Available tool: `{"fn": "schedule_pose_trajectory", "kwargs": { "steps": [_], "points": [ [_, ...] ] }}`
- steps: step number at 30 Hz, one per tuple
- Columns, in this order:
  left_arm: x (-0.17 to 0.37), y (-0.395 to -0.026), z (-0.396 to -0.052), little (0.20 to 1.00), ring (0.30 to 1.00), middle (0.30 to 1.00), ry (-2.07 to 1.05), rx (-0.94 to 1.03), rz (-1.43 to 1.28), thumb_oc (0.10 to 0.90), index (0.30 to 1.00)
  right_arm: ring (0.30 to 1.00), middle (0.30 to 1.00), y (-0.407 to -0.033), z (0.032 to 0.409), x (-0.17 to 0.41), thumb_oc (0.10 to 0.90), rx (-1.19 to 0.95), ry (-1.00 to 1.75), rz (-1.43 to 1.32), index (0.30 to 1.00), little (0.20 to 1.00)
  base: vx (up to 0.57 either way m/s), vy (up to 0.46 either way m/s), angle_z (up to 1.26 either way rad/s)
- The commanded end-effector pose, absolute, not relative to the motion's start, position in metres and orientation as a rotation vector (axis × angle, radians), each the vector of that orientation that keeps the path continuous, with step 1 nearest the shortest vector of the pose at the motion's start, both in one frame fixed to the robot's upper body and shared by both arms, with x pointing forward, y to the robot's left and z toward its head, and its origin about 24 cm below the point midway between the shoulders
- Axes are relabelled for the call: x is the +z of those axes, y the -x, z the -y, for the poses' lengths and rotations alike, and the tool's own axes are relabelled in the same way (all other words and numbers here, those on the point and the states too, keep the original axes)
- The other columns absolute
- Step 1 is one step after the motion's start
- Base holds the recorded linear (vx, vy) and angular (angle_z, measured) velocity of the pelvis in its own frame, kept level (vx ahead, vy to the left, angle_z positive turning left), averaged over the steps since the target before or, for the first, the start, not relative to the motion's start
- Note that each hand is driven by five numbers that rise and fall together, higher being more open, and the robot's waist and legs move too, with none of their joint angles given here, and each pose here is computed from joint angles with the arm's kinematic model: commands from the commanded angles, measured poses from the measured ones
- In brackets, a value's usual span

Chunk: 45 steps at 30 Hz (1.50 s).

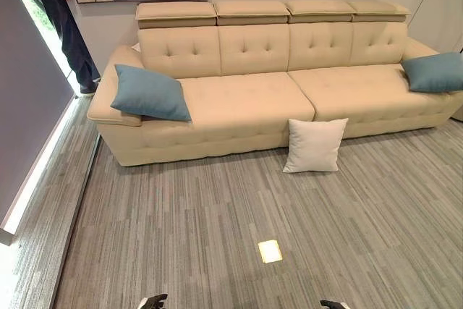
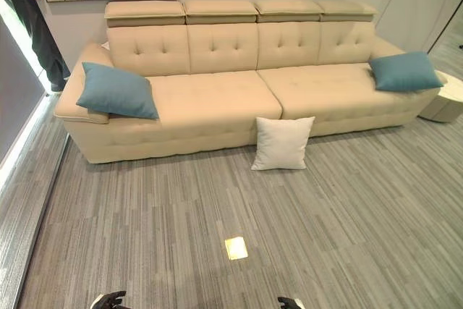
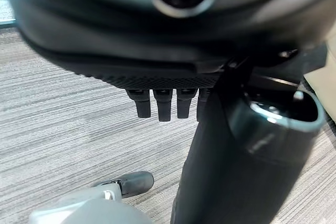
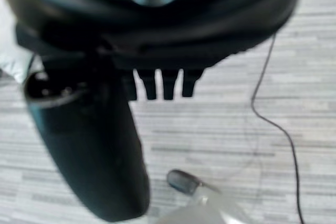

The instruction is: Pick up all the scattered cushions and arrange them neatly on the sofa.

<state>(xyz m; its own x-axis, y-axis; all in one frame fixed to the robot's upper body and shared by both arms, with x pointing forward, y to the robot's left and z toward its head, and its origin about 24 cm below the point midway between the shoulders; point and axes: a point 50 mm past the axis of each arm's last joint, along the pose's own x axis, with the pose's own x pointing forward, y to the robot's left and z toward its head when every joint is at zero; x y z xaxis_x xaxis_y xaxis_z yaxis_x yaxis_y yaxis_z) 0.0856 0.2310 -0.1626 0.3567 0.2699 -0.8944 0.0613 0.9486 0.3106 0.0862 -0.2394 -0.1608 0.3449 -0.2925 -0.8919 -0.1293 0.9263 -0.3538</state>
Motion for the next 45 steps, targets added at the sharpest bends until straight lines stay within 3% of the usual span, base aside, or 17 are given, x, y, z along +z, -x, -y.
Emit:
{"fn": "schedule_pose_trajectory", "kwargs": {
  "steps": [1,12,23,32,45],
  "points": [
    [-0.159,-0.104,-0.231,0.900,0.900,0.900,-0.386,0.088,-1.153,0.800,0.900,0.900,0.900,-0.107,0.252,-0.153,0.800,-0.162,0.426,-1.170,0.900,0.900,0.02,-0.031,0.03],
    [-0.159,-0.102,-0.234,0.900,0.900,0.900,-0.378,0.122,-1.164,0.800,0.900,0.900,0.900,-0.113,0.252,-0.151,0.800,-0.166,0.429,-1.139,0.900,0.900,0.00,-0.057,0.06],
    [-0.153,-0.124,-0.229,0.900,0.900,0.900,-0.333,0.139,-1.094,0.800,0.900,0.900,0.900,-0.126,0.258,-0.145,0.800,-0.210,0.416,-1.090,0.900,0.900,-0.02,-0.012,0.56],
    [-0.156,-0.109,-0.238,0.900,0.900,0.900,-0.348,0.155,-1.146,0.800,0.900,0.900,0.900,-0.122,0.245,-0.150,0.800,-0.146,0.442,-1.115,0.900,0.900,0.15,0.115,0.21],
    [-0.150,-0.122,-0.246,0.900,0.900,0.900,-0.370,0.159,-1.102,0.800,0.900,0.900,0.900,-0.129,0.236,-0.150,0.800,-0.067,0.479,-1.103,0.900,0.900,0.15,0.141,0.00]
  ]
}}
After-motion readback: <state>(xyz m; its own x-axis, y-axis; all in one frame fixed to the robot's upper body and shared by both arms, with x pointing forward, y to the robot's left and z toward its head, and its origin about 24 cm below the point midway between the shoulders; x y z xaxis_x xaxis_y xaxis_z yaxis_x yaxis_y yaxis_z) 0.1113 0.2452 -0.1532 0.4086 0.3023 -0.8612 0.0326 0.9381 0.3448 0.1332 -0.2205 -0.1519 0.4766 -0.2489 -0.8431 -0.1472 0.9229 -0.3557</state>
